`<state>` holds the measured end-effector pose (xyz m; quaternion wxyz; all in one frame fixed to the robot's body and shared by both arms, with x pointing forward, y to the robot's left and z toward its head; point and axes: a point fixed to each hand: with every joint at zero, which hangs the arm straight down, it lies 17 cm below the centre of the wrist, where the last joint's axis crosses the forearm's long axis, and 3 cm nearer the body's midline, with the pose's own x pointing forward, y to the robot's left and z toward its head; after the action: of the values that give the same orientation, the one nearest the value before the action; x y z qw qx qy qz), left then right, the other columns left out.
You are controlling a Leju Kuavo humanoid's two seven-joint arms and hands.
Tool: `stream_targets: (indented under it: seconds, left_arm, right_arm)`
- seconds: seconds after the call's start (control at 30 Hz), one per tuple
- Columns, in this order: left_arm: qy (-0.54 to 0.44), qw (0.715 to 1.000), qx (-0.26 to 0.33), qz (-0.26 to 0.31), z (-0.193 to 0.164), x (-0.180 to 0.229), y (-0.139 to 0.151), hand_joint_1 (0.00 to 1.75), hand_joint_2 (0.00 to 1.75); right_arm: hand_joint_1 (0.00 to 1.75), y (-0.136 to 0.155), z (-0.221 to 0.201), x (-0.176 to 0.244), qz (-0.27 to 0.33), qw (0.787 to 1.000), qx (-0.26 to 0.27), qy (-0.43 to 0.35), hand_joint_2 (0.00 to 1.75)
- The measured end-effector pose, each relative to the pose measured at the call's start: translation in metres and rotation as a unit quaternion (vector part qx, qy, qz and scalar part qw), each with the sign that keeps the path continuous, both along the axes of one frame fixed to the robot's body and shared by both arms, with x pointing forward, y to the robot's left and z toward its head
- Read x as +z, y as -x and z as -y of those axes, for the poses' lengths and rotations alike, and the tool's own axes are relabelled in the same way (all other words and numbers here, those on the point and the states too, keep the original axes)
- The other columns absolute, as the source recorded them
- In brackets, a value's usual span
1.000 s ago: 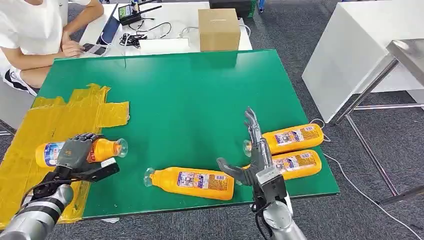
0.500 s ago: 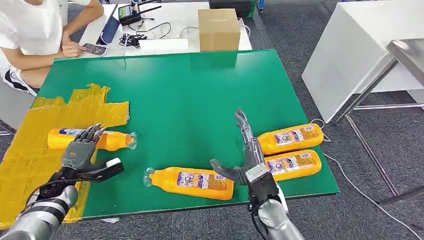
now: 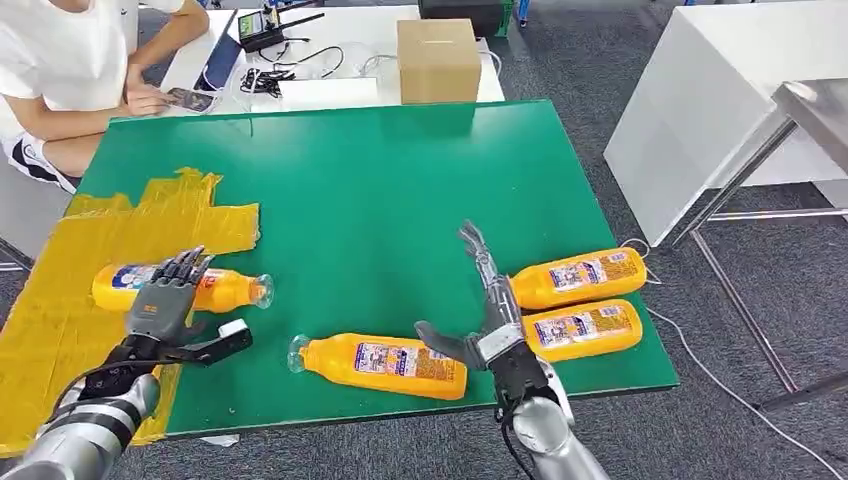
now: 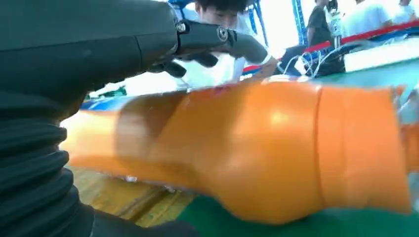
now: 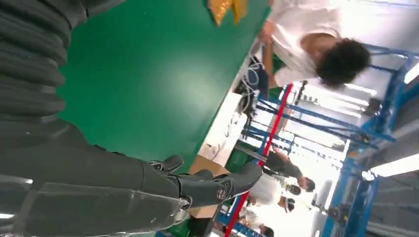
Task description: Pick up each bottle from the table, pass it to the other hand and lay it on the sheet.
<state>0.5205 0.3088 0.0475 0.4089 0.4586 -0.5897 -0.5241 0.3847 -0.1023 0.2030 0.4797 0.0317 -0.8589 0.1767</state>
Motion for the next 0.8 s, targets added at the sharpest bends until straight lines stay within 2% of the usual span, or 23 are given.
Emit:
stream_targets:
  seconds: [0.2,0.3,0.43,0.57,0.7,0.8]
  left_arm:
    - [0.059,0.997,-0.025,0.046,0.030,0.025,0.003,0.00,1.75]
    - [0.140,0.986,-0.045,0.081,0.047,0.052,0.008,0.00,1.75]
    - [0.352,0.925,-0.059,0.126,0.065,0.119,0.017,0.00,1.75]
    - [0.402,0.896,-0.087,0.169,0.071,0.165,0.031,0.00,1.75]
    - [0.507,0.829,-0.112,0.208,0.058,0.208,0.051,0.00,1.75]
    - [0.526,0.807,-0.135,0.233,0.052,0.237,0.066,0.00,1.75]
  right_arm:
    - [0.00,0.003,-0.009,-0.012,0.003,0.999,0.003,0.046,1.75]
    - [0.00,0.004,-0.015,-0.024,0.003,0.995,-0.004,0.095,1.75]
    - [0.00,0.011,-0.029,-0.052,0.005,0.980,-0.004,0.200,1.75]
    - [0.00,0.017,-0.036,-0.065,0.004,0.973,0.005,0.229,1.75]
    - [0.00,0.027,-0.046,-0.078,0.019,0.961,0.022,0.275,1.75]
    - [0.00,0.037,-0.058,-0.088,0.017,0.954,0.054,0.294,1.75]
